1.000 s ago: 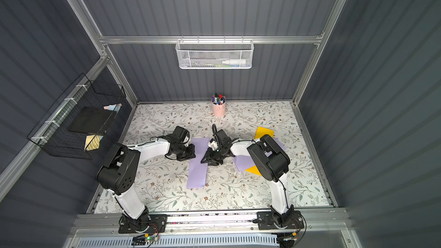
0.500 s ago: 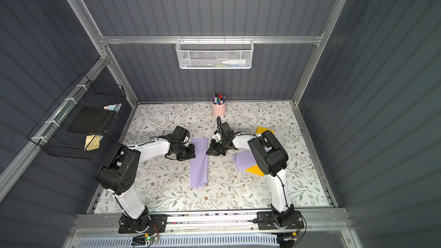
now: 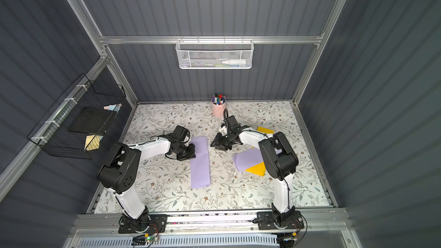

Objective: Fold the rectangular paper in half along the long edge
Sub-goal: Fold the paper at the center of the board, then reset both arms

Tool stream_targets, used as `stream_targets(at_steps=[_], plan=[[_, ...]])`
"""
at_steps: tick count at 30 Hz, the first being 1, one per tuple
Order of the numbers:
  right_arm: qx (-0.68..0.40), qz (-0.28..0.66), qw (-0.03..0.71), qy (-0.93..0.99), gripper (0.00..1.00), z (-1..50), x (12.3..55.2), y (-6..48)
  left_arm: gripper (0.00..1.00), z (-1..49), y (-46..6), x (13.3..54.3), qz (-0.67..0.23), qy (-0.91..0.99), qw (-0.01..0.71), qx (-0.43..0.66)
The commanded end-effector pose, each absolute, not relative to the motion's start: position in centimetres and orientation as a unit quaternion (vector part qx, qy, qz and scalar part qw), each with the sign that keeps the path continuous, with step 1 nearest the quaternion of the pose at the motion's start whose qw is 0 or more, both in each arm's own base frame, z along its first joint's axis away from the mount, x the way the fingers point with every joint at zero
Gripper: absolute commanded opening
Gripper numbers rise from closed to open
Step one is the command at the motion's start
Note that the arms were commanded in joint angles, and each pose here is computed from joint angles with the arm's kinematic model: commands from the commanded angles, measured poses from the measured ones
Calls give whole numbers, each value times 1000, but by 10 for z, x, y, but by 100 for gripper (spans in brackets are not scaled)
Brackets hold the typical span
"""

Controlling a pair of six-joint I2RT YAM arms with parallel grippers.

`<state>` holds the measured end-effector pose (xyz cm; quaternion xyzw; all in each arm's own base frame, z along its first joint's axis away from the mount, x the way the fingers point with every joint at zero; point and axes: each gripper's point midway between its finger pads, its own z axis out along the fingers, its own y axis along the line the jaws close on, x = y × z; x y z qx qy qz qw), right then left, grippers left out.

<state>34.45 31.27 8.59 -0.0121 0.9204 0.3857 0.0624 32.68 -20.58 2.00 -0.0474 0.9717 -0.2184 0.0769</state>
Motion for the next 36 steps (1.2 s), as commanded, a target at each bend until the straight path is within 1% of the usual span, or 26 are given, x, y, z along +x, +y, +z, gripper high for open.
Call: stream_targets(at_steps=[1,4,8,9,11,12,13,14,15,16,17,18,19,21,22,23,25,26,27,28,29,30,32,34,36], plan=[[-12,358,101,928,40,115,340,284,0,-24,-184,312,-146,986,25,-70],[-5,353,121,928,42,130,334,267,0,-18,-199,331,-160,984,38,-64],[10,336,140,931,43,138,326,245,0,-7,-228,360,-174,982,57,-43],[13,330,145,933,43,139,325,240,0,2,-236,373,-178,981,69,-39],[18,323,158,933,44,145,323,231,1,14,-243,386,-190,977,88,-34],[20,319,166,933,44,147,322,227,7,27,-246,392,-200,974,105,-32],[22,313,178,933,45,152,322,222,16,39,-249,397,-208,970,122,-28],[23,304,195,932,46,157,324,216,31,59,-250,401,-218,965,147,-22],[26,292,203,934,48,161,321,208,50,81,-250,404,-226,959,170,-15],[36,268,227,936,49,165,326,197,66,100,-249,406,-232,954,192,-12],[42,252,245,935,50,172,328,187,79,127,-249,406,-244,945,219,-7],[51,232,262,935,51,178,329,175,87,155,-247,405,-255,934,248,-1],[54,218,279,933,51,186,331,166,99,179,-243,403,-258,926,276,4],[69,177,320,928,53,206,332,142,99,232,-226,397,-247,905,347,13],[81,154,340,924,54,215,332,128,99,249,-214,393,-232,899,373,10],[96,125,371,915,55,228,330,110,99,266,-196,387,-202,892,404,7],[114,82,435,889,57,252,325,81,99,284,-148,381,-106,882,459,-18],[123,53,471,872,66,262,322,64,99,279,-118,375,-48,878,474,-36],[133,19,506,852,79,268,320,47,99,280,-89,370,4,867,495,-55],[145,-6,534,833,88,274,319,34,99,276,-69,365,40,859,506,-64],[172,-39,547,818,99,274,313,15,99,270,-54,359,71,850,519,-54],[182,-65,554,809,99,270,309,3,99,258,-42,356,101,841,530,-41],[156,-95,557,811,99,257,308,-3,99,233,-24,352,144,830,539,-27],[154,-125,547,813,99,242,308,-11,99,198,-9,350,167,839,517,-27],[175,-160,526,817,99,230,305,-23,99,161,-8,355,152,859,489,-11]])
